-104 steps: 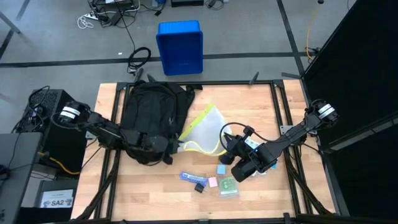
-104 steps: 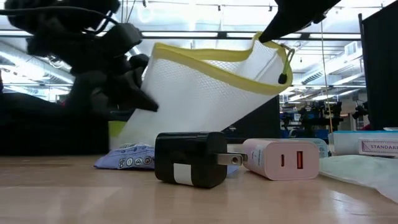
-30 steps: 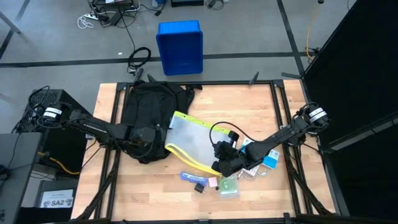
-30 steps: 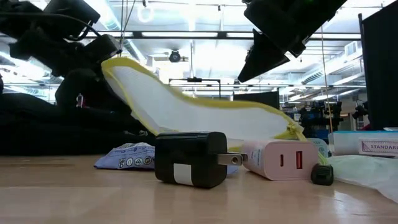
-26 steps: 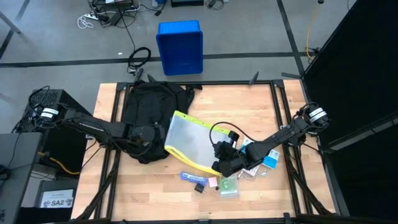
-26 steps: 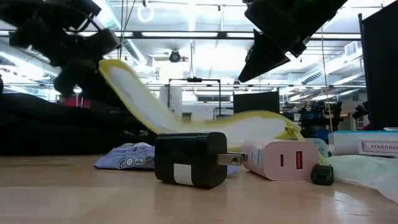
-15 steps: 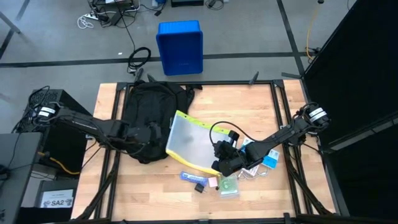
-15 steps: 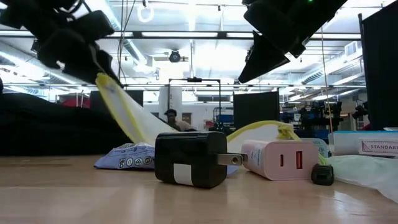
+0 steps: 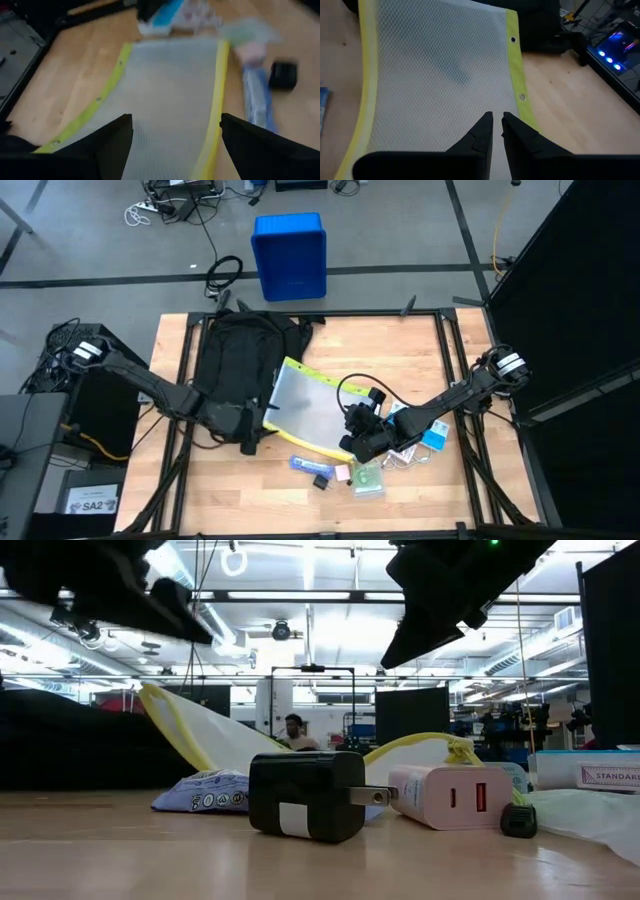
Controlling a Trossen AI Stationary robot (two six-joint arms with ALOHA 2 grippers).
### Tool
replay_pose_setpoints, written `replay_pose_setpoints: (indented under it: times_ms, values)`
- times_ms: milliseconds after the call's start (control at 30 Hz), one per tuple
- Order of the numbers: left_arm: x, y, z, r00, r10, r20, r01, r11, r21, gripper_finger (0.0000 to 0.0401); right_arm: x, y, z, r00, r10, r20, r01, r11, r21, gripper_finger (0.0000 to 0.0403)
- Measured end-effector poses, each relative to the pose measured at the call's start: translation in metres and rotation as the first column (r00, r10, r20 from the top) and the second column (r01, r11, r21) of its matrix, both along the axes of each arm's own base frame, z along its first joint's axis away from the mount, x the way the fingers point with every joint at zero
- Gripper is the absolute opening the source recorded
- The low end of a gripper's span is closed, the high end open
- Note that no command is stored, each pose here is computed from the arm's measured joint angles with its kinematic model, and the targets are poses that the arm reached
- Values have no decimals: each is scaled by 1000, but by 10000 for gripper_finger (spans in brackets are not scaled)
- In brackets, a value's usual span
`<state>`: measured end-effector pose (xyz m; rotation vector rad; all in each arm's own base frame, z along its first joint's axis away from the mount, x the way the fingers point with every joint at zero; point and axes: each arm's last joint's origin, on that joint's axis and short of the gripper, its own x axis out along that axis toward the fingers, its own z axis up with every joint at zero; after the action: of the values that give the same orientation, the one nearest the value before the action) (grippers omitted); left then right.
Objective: Unpack backpack
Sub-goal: Open the zip lock bag
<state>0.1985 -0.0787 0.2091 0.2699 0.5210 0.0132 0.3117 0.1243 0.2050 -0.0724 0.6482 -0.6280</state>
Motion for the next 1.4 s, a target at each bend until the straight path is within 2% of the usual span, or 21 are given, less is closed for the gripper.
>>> replay_pose_setpoints:
  times_ms: [100,300,500,600,767,1000,1200,1400]
  values:
    - [12,-9,-12,997,-15,-73,22,994,103,276,0,0,0,1000,-1,0,1,1000,-2,29]
    - [47,-39,-4,977,-8,-212,64,964,258,255,0,-2,0,1000,-4,-11,4,1000,-8,34]
    - [59,-68,1,898,45,-437,133,920,368,248,-1,-2,-1,1000,-4,-16,4,1000,-10,37]
    - [60,-74,6,863,88,-498,135,909,393,248,-1,-2,-1,1000,-4,-16,3,1000,-10,35]
    - [60,-75,2,843,108,-527,139,903,407,248,-1,-2,-1,1000,-4,-14,4,1000,-9,31]
    - [62,-72,-16,813,138,-566,172,871,460,248,-1,-2,0,1000,-4,-13,4,1000,-9,39]
    - [68,-72,-31,811,204,-549,186,799,572,248,0,-2,0,1000,-4,-12,4,1000,-8,45]
    - [71,-68,-32,813,228,-536,164,793,586,247,0,-2,0,1000,-4,-12,4,1000,-8,41]
